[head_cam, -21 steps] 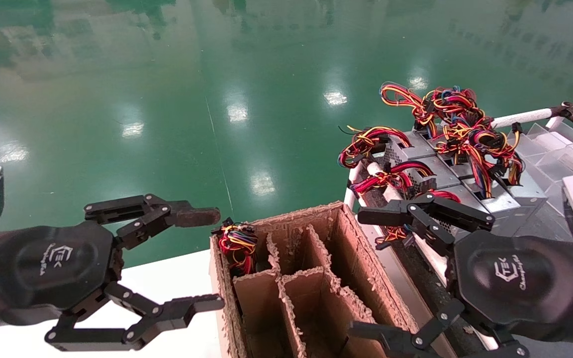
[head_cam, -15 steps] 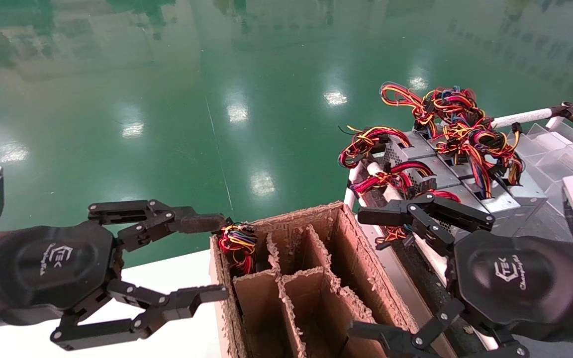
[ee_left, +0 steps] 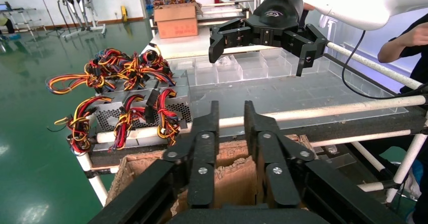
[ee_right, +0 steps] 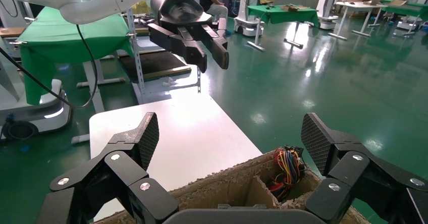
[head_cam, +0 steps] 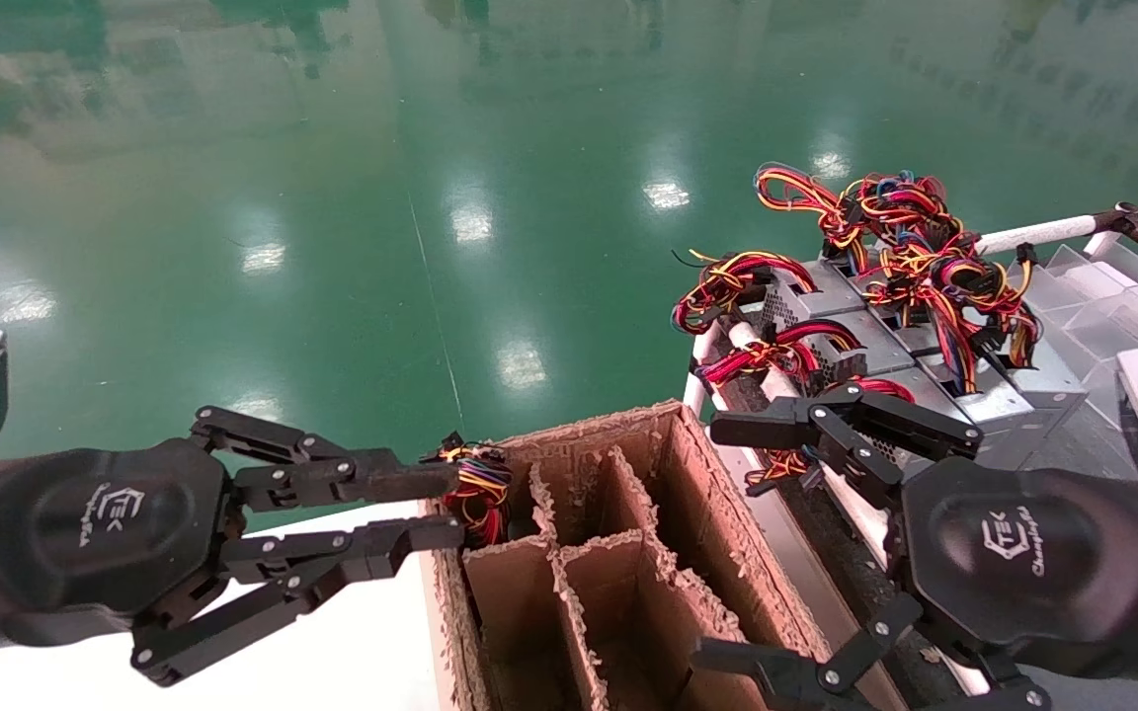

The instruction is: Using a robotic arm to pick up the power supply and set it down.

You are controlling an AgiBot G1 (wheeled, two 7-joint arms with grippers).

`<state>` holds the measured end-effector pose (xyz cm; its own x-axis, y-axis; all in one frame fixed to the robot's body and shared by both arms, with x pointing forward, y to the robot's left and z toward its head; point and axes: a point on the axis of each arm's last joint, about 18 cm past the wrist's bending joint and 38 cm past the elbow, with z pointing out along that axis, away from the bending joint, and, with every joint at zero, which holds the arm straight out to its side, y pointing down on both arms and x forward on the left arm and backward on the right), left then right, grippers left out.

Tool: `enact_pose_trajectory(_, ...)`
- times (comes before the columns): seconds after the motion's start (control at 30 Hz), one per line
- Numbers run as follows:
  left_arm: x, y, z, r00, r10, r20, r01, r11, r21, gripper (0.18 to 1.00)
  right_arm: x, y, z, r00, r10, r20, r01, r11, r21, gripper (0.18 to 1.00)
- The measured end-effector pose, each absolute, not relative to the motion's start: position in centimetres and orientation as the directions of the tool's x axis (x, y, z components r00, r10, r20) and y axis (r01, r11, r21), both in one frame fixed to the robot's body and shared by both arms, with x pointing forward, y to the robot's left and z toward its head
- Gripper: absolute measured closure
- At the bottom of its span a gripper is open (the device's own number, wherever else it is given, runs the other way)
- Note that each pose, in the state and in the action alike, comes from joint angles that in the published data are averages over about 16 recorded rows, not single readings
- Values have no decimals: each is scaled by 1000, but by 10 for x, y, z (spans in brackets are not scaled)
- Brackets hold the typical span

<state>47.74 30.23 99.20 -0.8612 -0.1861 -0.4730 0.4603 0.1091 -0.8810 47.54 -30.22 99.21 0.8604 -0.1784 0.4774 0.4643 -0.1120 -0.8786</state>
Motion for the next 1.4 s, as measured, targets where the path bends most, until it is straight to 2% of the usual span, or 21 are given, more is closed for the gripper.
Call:
enact_pose_trajectory(0.3,477,302,992,-861,-186,-473,460,109,-881,926,475,-302,992,860,-178,477,464,-112,-879,178)
enact_pose_trajectory(0.53,477,302,992,-861,-186,-473,460,109,-881,972,476,-302,992,860,-180,478,465,-113,-878,178)
enact_pose_trajectory(0.7,477,302,992,-861,-186,-473,460,109,-881,968,480,-301,991,853,-193,485,469,-124,-874,178)
enact_pose_trajectory(0.97,477,302,992,-861,-186,-473,460,109,-881,910,505,-295,988,831,-260,491,467,-151,-871,178)
enact_pose_trajectory(1.17,477,302,992,-861,-186,-473,460,109,-881,822,546,-280,979,814,-327,480,443,-184,-877,178)
enact_pose_trajectory(1.4,477,302,992,-861,-186,-473,460,109,-881,676,600,-244,964,825,-352,443,388,-218,-895,178)
